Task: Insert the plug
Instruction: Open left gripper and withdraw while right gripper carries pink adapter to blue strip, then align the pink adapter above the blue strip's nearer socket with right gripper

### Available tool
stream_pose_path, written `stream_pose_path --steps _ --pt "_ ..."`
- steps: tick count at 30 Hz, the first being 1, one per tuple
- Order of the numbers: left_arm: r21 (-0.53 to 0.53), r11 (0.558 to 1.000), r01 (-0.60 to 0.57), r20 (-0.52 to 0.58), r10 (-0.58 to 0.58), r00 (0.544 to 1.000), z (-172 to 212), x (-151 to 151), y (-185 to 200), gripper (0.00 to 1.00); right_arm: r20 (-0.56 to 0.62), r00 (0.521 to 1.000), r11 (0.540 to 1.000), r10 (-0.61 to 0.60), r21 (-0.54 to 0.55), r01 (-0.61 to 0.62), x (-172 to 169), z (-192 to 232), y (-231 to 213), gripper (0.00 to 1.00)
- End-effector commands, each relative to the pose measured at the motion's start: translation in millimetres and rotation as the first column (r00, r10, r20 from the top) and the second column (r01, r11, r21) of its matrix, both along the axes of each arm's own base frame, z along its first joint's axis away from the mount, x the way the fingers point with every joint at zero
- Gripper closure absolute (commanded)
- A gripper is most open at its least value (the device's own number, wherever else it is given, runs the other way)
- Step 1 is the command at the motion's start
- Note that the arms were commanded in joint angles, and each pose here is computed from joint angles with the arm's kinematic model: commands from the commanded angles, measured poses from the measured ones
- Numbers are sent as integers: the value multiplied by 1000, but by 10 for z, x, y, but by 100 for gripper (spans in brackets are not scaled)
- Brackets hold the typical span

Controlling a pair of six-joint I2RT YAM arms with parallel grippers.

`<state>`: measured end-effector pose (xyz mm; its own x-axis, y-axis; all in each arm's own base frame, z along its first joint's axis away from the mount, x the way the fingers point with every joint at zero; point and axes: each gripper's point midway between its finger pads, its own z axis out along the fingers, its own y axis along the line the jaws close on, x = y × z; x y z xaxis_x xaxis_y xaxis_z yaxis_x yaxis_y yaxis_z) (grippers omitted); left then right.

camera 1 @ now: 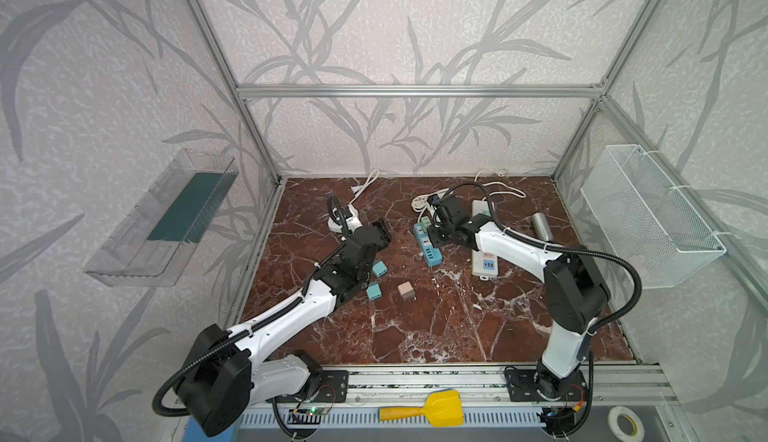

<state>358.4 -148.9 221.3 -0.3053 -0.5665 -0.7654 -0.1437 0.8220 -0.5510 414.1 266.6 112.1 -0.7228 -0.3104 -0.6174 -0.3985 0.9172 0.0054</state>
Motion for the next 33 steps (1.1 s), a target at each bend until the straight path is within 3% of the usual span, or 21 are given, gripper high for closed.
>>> stream_pose_path --steps 1,7,21,33 --pt "-94 995 -17 -15 15 1000 68 27 40 31 -42 999 1000 -16 -24 15 22 -77 8 100" --pt "-116 993 34 43 -29 999 103 102 33 34 -93 995 998 -39 -50 35 5 -208 -7 100" --pt "-115 993 35 26 -33 999 66 145 52 34 -158 986 995 -51 -93 36 -39 -482 -89 100" --pt "-130 990 62 27 -59 998 67 162 11 34 -272 956 972 -107 -230 44 -174 -1000 -274 100"
